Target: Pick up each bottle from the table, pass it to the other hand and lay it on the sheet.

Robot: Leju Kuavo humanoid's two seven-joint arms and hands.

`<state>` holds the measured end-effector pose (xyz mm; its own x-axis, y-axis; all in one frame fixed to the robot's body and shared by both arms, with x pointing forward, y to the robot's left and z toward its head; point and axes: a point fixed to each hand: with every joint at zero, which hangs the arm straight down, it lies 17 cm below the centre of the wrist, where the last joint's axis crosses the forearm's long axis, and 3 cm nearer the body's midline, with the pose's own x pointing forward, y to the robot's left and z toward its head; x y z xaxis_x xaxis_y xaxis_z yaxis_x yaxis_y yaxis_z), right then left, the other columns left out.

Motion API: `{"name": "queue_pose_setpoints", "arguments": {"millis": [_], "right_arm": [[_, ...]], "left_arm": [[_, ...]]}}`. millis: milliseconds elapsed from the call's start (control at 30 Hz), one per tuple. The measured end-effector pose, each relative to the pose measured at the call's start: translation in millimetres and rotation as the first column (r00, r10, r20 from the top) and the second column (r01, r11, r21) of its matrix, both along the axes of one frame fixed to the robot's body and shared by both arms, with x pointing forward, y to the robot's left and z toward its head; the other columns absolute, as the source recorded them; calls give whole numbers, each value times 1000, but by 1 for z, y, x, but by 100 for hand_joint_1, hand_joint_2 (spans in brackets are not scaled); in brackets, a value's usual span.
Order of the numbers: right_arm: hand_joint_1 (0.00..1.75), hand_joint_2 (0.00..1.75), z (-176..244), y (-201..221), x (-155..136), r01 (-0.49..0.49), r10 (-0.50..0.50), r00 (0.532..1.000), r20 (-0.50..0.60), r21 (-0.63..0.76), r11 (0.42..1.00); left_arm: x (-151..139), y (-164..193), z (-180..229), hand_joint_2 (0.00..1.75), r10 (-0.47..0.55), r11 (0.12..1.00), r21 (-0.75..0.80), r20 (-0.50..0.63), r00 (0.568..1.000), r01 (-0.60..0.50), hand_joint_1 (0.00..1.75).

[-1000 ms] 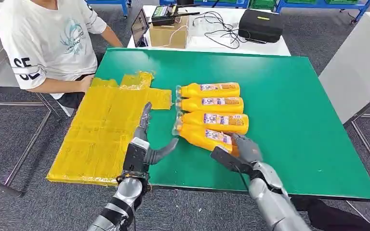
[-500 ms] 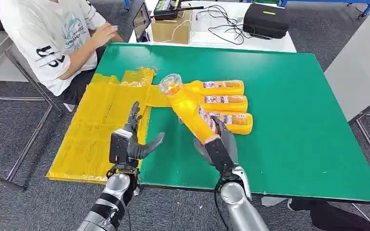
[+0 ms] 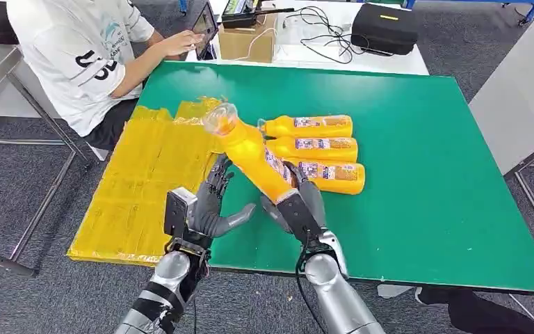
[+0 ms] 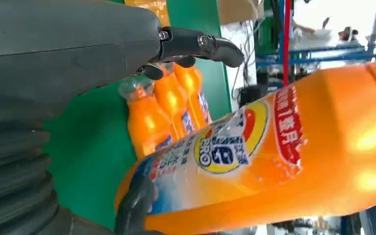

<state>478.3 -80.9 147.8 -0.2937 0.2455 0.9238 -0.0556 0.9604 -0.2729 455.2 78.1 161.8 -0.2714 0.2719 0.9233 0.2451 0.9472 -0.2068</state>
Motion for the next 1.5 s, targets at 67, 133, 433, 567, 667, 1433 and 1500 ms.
{"name": "queue_pose_setpoints", "arguments": {"millis": [67,133,433,567,667,1433,1500], "right_arm": [[175,175,-3,6,0,-22,22,1000,-10,-3,1000],[175,175,-7,14,-2,-46,46,999,-23,-7,999],[175,175,-45,74,-29,-204,210,968,-141,55,977],[175,175,-59,95,-43,-254,264,947,-185,79,964],[175,175,-67,108,-51,-279,296,931,-212,106,954],[0,175,-60,104,-47,-249,276,941,-194,153,956],[0,175,-56,101,-46,-233,260,949,-178,157,960]], "left_arm": [[-3,-1,3,175,-18,1000,-22,6,1000,18,0],[-5,-2,9,175,-22,999,-37,18,1000,23,0],[-2,7,20,175,21,998,-55,32,999,-20,0],[0,13,19,175,59,997,-49,36,998,-58,0],[5,18,10,175,83,996,-44,14,996,-82,0],[27,56,-22,175,203,979,21,-34,979,-202,175],[28,61,-23,175,221,975,35,-31,975,-219,175]]}}
